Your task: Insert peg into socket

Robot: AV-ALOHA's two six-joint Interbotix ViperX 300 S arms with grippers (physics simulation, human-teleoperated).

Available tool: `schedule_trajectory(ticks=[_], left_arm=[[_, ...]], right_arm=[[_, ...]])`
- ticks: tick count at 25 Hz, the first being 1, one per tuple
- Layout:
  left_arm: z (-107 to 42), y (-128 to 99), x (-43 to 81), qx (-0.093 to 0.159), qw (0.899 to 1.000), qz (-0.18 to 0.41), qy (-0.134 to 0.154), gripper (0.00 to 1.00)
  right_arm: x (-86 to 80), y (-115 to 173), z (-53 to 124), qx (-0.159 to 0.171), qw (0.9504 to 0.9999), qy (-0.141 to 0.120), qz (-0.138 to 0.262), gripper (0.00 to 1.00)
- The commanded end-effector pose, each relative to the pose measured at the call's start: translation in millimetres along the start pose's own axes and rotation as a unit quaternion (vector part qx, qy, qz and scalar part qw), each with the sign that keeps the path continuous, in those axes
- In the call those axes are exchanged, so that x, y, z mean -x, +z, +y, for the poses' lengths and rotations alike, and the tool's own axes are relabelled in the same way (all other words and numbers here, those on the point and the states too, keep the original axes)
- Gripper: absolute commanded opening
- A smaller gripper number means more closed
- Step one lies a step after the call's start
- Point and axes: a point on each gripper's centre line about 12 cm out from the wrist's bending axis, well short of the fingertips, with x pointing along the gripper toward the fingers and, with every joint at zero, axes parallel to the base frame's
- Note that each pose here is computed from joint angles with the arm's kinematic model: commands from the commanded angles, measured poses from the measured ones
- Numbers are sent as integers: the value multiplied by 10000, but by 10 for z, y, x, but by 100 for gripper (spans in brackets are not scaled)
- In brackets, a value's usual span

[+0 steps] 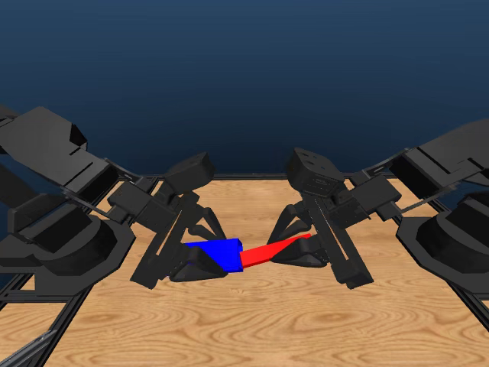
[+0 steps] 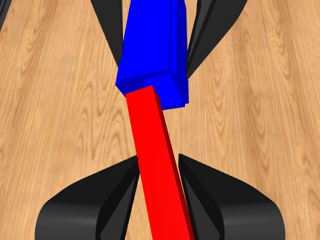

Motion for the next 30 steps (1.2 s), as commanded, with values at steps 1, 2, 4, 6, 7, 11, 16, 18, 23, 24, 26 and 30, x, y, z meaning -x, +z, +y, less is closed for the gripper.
schedule_trajectory(ticks=[1, 2, 4, 6, 7, 11, 16, 18, 23, 24, 26, 30], left_arm=[[-65, 146, 62, 113, 9998, -47, 142, 0], [-66, 140, 55, 124, 9998, -35, 170, 0], [-67, 113, 28, 171, 9995, 36, 256, 0], [-101, 163, 56, 200, 9994, -9, 295, 0], [-82, 124, 33, 210, 9990, 70, 379, 0], [-78, 101, -1, 299, 9981, 131, 523, 0], [-106, 24, -18, 280, 9971, 249, 667, 0], [-115, 52, 6, 367, 9966, 204, 713, 0], [-137, 14, 19, 443, 9952, 230, 845, 0], [-108, -55, -8, 440, 9946, 298, 893, 0], [-123, 67, 63, 613, 9942, 138, 868, 0], [-132, -41, 11, 498, 9933, 269, 1007, 0]], right_arm=[[80, 219, -24, -48, 9996, -52, -264, 0], [58, 215, -4, -30, 9996, -15, -277, 0], [35, 257, -32, -66, 9995, -55, -302, 0], [-39, 245, -14, -52, 9996, -37, -271, 0], [-34, 299, 41, -35, 9993, 49, -376, 0], [-236, 409, 75, -143, 9981, 209, -561, 0], [-434, 459, 168, -55, 9980, 303, -552, 0], [-441, 422, 164, -111, 9983, 309, -476, 100], [-363, 179, 62, -424, 9986, 255, -165, 100], [-325, 138, 53, -497, 9984, 239, -91, 100], [-244, 95, 50, -560, 9982, 227, -42, 100], [-198, -119, 49, -730, 9969, 175, 233, 100]])
